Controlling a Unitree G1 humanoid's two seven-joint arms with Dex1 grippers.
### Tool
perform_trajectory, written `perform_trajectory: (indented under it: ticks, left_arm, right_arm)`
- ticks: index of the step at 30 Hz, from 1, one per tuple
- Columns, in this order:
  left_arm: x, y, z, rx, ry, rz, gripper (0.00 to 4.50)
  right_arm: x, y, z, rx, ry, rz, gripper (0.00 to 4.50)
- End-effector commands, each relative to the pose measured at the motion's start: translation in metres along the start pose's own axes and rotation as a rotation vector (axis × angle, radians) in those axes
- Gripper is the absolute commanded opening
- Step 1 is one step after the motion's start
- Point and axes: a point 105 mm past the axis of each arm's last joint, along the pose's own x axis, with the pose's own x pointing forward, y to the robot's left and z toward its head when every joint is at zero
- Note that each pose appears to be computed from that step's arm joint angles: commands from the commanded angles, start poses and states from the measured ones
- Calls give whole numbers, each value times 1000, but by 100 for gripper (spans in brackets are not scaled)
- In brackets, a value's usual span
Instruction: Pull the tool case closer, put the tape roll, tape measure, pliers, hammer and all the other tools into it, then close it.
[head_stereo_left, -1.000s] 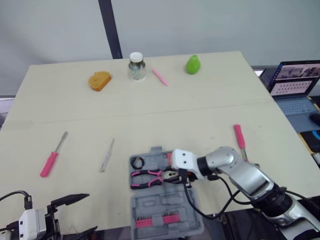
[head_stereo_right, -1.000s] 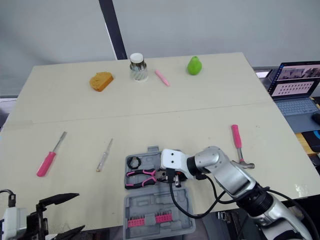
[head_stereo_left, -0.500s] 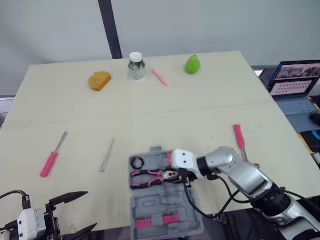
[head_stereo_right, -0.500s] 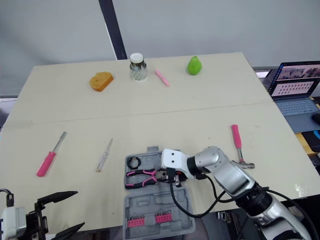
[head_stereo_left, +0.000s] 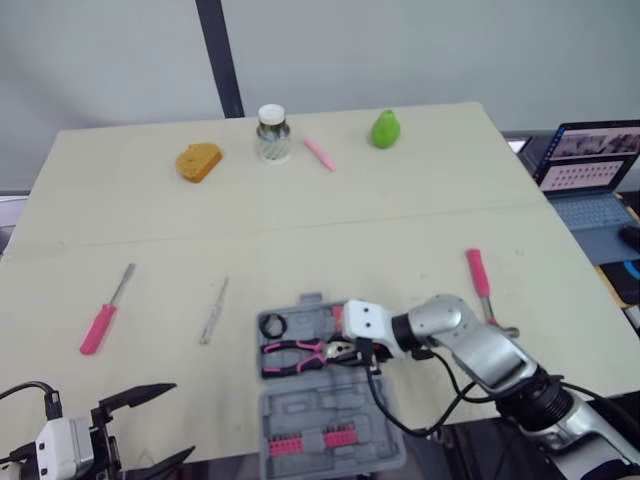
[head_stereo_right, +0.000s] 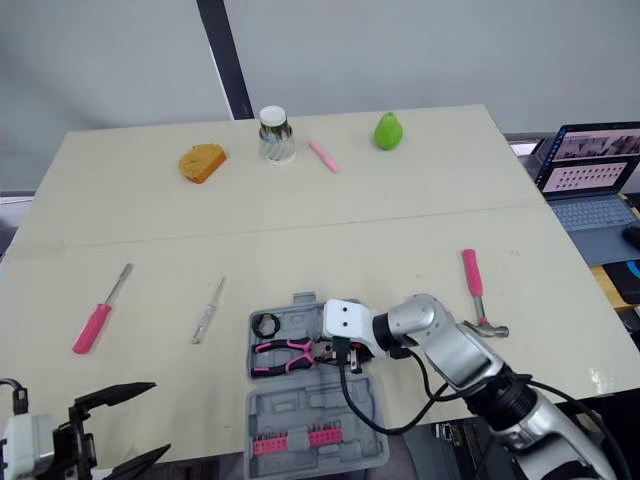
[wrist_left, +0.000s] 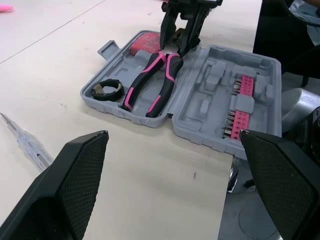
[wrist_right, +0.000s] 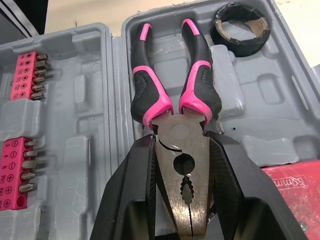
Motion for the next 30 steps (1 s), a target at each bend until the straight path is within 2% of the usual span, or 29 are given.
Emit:
perform_trajectory:
  ticks: [1,8,9,10,12,13,21,26,28,30]
  left_arm:
    - [1,-4,3,6,1,-10,450]
    - [3,-2,5,8,-2,-10,450]
    - [3,-2,5,9,-2,-11,450]
    - [3,-2,5,9,-3,-12,450]
    - [4,-1,5,10,-3,-13,450]
    - [4,-1,5,11,-4,-14,450]
    - [9,3,6,5,-17,-24,450]
    - [10,4,6,7,-22,-28,450]
    - [11,4,6,8,-23,-29,450]
    - [11,5,6,8,-23,-29,450]
  right_arm:
    - [2,4,8,-36,-27,29,97]
    - [1,4,6,-30,-26,32,97]
    - [0,4,7,-32,-30,30,201]
    - [-1,3,9,-37,-40,26,229]
    - [-5,3,14,-39,-61,23,323]
    - [-8,5,17,-39,-70,31,339]
    - [-10,8,36,-42,-167,-2,339]
    - [-3,9,38,-40,-229,-18,116]
    - [1,9,36,-35,-248,-24,10]
    - [4,7,34,-30,-259,-41,4]
